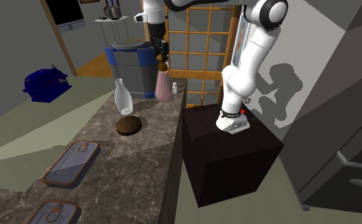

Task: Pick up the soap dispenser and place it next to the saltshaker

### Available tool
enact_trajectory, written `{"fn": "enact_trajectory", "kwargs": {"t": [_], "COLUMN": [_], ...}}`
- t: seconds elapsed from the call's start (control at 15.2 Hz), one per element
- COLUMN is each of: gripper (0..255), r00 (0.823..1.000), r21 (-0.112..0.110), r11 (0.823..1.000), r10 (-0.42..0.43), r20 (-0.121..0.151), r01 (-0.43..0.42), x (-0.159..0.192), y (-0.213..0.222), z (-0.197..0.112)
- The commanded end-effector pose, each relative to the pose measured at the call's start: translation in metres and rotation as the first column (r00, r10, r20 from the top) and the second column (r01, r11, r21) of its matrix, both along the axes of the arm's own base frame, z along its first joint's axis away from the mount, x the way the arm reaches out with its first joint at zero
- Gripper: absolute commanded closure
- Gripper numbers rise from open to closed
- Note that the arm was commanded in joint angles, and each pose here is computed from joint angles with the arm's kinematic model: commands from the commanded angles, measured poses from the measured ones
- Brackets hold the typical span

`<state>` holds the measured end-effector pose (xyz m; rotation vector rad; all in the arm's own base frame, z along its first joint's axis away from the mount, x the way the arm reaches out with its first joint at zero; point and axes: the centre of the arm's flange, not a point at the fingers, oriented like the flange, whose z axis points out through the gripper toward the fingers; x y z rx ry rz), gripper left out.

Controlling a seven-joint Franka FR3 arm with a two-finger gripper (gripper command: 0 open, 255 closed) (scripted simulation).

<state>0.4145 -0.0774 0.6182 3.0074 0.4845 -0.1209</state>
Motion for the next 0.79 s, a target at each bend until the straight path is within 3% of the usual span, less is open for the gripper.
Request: {"fn": "enact_trajectory", "kwargs": {"t": [0.0,0.73], "gripper": [255,255], "r00": [1.000,1.000], "r21": [0.000,0.000], "r11": [1.000,1.000], "r10": [0.001,0.001], "r20": [0.000,0.000], "r01": [-0.001,-0.001], "x": [-0.010,-0.062], "y": [-0.026,-0.162], "z": [0.001,0.001]}}
